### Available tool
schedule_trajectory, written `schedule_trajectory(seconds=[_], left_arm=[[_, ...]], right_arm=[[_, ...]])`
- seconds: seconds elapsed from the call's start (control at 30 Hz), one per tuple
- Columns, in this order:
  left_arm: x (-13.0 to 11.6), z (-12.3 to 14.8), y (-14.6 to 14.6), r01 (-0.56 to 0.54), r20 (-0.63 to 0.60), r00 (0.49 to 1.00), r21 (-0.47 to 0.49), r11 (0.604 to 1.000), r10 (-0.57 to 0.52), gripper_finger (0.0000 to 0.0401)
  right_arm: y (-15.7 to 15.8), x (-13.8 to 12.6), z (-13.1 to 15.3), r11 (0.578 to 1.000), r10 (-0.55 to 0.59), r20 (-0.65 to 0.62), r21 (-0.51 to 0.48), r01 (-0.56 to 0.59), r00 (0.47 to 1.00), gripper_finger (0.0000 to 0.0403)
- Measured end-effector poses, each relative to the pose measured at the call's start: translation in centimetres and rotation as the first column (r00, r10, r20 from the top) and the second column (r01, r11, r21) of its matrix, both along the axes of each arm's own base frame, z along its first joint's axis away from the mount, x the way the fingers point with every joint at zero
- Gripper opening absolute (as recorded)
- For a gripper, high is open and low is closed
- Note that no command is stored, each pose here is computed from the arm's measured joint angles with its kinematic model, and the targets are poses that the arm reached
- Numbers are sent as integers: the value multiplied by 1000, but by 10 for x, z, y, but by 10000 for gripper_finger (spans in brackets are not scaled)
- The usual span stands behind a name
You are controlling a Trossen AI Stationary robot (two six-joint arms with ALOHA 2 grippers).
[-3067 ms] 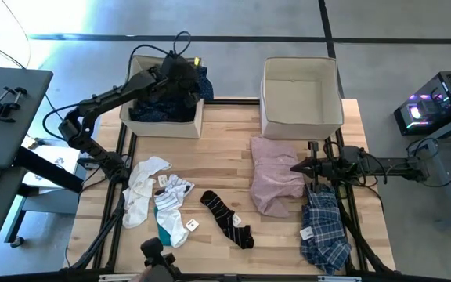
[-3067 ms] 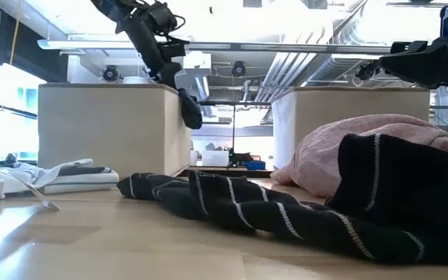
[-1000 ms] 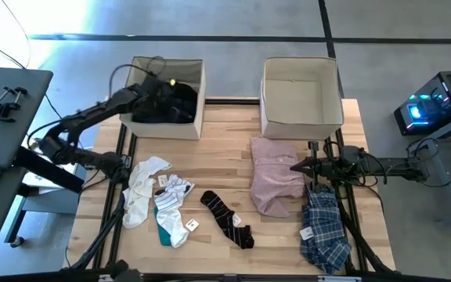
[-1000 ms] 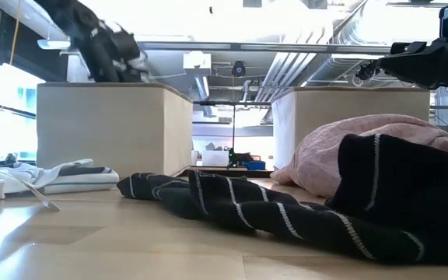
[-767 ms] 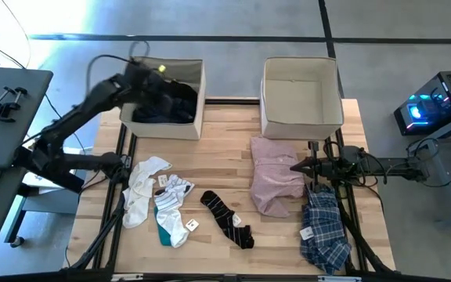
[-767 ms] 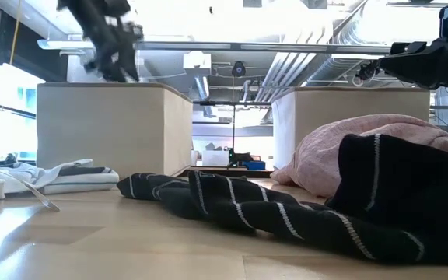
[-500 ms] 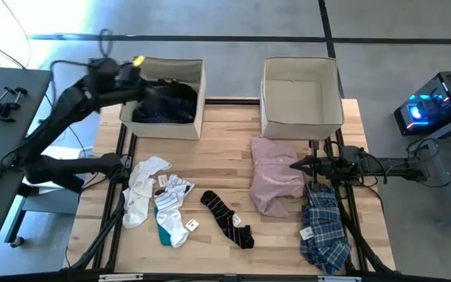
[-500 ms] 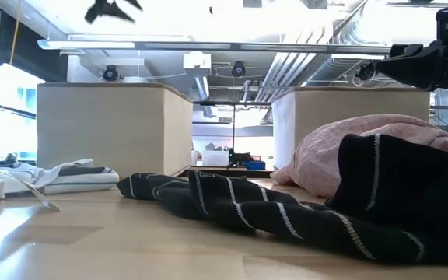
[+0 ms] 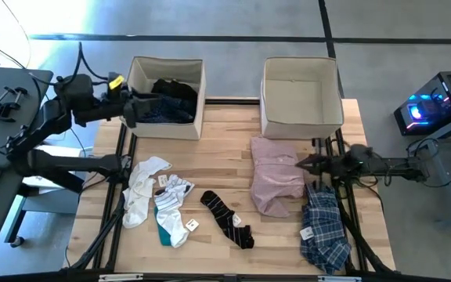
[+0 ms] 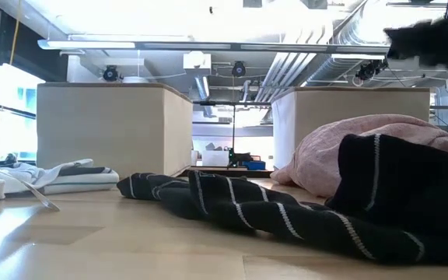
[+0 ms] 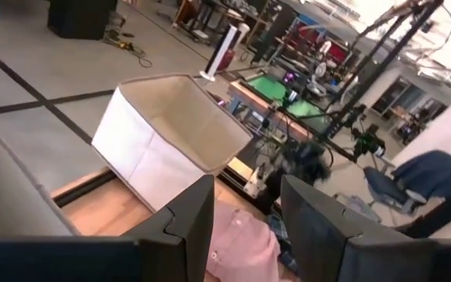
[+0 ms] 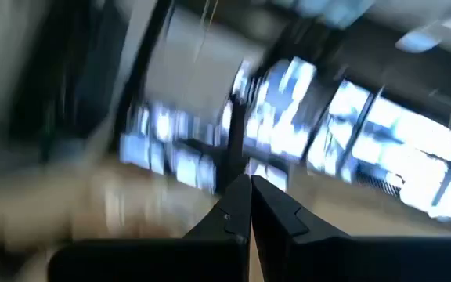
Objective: Sort clothes
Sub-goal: Put the pink polo shirt into the right laundry organizer
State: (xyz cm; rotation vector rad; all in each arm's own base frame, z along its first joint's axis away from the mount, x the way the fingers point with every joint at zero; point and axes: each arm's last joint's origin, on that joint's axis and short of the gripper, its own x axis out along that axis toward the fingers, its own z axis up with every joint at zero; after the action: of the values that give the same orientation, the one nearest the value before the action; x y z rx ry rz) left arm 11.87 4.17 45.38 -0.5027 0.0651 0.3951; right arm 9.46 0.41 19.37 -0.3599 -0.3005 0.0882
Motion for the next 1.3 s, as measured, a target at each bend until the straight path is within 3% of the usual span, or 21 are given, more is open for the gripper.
schedule_trajectory(seconds=[0.1,0.23,0.33,0.4,0.5,0.67,0.8,0.93,1.03,1.1,1.2,1.3], left_arm=[[5,-1,-4,20,-19,1000,21,1000,-19,135],[13,-3,-7,44,-48,998,47,998,-42,135],[22,-6,-8,56,-68,996,69,996,-52,135],[31,-10,-8,73,-62,996,95,993,-67,135],[48,-21,-10,103,-50,994,125,987,-98,135],[80,-49,-14,149,-53,988,130,980,-143,135],[102,-73,-18,180,-74,982,111,977,-173,135],[121,-89,-23,209,-122,972,75,975,-199,135],[134,-99,-27,234,-159,962,64,970,-222,135],[141,-103,-30,248,-162,958,63,967,-235,135],[150,-108,-34,265,-163,954,62,962,-253,135],[156,-111,-38,279,-160,951,62,958,-266,135]], right_arm=[[-1,-9,21,970,32,215,227,-82,976,0],[-6,-25,42,891,-81,461,430,-143,884,0],[-9,-35,56,836,-130,555,507,-210,822,0],[-8,-38,69,838,-128,548,505,-205,826,0],[-8,-34,93,835,-120,447,528,-154,886,0],[-9,-17,139,770,-112,190,637,-35,975,0],[-9,6,171,715,-86,4,697,59,996,0],[-9,30,198,669,-49,-195,722,177,980,0],[-7,49,212,677,-11,-375,680,283,927,0],[-7,61,216,682,11,-503,636,362,864,0],[-7,78,217,683,15,-686,538,494,727,2],[-6,95,209,713,37,-838,405,573,545,19]])
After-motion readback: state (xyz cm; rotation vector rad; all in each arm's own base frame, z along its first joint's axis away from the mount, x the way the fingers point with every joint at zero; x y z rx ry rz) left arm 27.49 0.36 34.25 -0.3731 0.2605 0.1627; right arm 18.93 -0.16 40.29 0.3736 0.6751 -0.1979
